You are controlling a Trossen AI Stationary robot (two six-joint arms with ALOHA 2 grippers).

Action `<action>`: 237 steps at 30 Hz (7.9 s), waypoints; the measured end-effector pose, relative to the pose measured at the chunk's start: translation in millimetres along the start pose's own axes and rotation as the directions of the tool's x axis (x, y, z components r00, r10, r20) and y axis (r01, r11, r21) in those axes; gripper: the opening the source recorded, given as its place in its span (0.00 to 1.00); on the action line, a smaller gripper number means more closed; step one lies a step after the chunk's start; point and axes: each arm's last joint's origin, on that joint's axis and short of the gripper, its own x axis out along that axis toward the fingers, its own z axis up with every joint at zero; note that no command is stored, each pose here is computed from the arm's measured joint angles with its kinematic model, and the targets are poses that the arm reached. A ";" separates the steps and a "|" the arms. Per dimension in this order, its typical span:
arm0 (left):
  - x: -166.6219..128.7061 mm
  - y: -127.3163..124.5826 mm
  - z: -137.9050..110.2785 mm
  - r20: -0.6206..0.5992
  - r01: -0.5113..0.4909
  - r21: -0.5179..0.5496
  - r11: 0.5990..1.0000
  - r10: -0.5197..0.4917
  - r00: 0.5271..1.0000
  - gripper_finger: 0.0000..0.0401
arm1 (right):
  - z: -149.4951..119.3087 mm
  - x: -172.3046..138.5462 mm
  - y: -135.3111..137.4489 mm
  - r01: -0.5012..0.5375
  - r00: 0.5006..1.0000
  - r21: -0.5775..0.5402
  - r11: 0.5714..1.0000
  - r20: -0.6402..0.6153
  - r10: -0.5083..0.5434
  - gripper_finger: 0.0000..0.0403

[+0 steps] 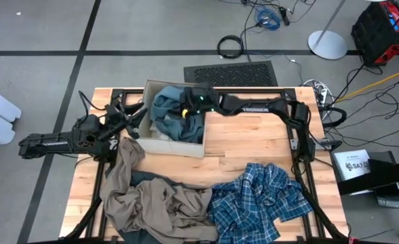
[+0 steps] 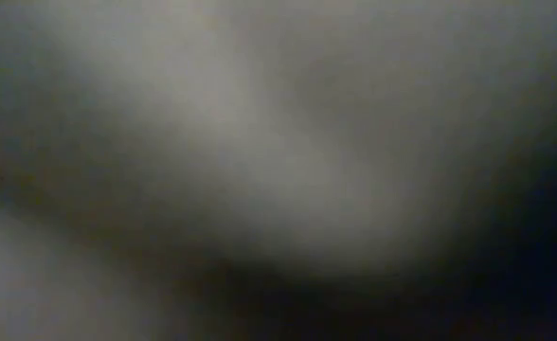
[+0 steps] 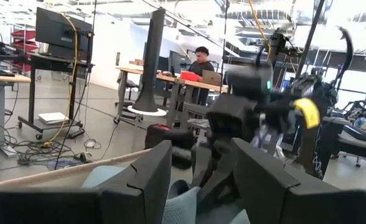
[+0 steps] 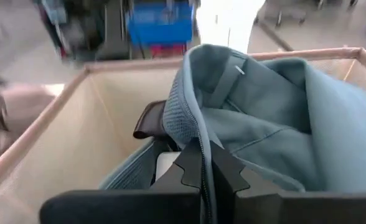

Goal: Sort clothes
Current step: Put the gray jeans into the white laundry bin, then put the blue long sleeve into the white laundry bin

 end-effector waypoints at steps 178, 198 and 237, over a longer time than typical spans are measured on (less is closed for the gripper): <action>139.4 -32.5 48.6 -0.724 0.230 0.246 0.942 0.021 0.689 0.41 | -215.6 -179.8 -2.0 0.602 0.620 0.358 0.714 -0.773 -0.134 0.52; 139.1 -34.4 48.4 -0.726 0.259 0.258 0.931 0.010 0.688 0.41 | -105.1 -241.9 82.1 0.481 0.745 0.464 0.744 -0.664 -0.067 0.52; 141.4 -44.3 51.6 -0.692 0.267 0.175 0.948 -0.075 0.718 0.41 | -93.6 -220.0 196.2 0.214 0.676 0.188 0.959 -0.737 -0.007 0.01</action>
